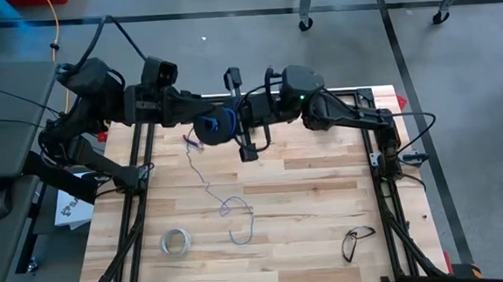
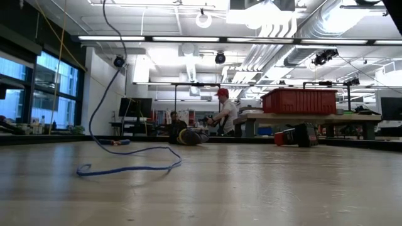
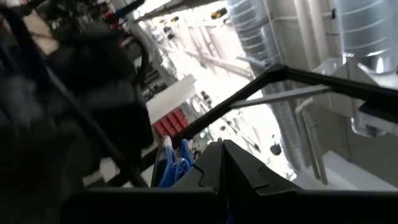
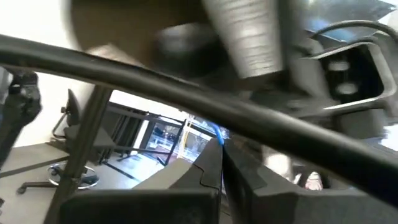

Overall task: Coil cords
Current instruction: Coil the blue wire onto the black spool

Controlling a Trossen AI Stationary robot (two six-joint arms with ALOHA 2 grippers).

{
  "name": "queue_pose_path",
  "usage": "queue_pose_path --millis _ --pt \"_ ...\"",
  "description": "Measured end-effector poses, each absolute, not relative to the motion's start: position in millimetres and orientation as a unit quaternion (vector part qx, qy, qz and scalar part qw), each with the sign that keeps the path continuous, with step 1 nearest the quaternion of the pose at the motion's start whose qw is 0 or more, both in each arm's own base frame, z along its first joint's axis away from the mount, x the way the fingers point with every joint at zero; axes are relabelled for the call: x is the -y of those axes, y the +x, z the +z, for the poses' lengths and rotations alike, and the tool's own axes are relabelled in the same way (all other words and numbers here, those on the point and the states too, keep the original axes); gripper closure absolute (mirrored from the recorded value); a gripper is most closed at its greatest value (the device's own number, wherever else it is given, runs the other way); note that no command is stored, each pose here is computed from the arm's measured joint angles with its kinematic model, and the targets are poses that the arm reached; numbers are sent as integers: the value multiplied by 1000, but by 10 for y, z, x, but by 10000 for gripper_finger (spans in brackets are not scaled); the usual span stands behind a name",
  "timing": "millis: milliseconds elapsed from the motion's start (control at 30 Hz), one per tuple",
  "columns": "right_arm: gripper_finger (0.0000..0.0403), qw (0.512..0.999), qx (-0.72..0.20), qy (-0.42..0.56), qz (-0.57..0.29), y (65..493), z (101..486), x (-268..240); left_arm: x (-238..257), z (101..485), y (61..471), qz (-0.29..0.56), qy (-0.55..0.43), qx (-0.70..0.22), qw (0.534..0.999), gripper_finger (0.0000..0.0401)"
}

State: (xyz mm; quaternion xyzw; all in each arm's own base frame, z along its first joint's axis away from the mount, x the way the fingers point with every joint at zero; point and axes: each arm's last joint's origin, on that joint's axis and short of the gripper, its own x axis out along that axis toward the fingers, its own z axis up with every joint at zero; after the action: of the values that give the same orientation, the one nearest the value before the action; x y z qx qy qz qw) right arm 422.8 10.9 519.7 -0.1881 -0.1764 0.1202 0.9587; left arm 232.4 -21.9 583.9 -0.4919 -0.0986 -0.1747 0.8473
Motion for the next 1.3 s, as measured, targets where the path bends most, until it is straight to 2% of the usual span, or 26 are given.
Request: queue_pose_path --millis 133,300,500,633,800,1033,1300 --pt "403 957 190 -190 108 4192 5249 -21 279 5794 2333 -176 -497 70 847 401" --pt "403 952 198 -190 133 4157 5278 49 292 5722 2335 -163 -486 32 858 401" --pt "403 952 176 -218 123 4116 5273 159 294 5629 2230 -156 -469 -35 868 401" --pt "403 958 141 -223 117 4053 5265 257 241 5569 2094 -121 -434 -65 891 401" --pt "403 963 95 -227 110 3984 5232 367 151 5462 1977 -55 -360 -99 926 401" --pt "402 971 63 -208 95 3857 5268 441 26 5434 1938 9 -199 -90 976 401" --pt "402 977 45 -200 60 3755 5319 446 -30 5428 1931 73 -31 -91 993 401"
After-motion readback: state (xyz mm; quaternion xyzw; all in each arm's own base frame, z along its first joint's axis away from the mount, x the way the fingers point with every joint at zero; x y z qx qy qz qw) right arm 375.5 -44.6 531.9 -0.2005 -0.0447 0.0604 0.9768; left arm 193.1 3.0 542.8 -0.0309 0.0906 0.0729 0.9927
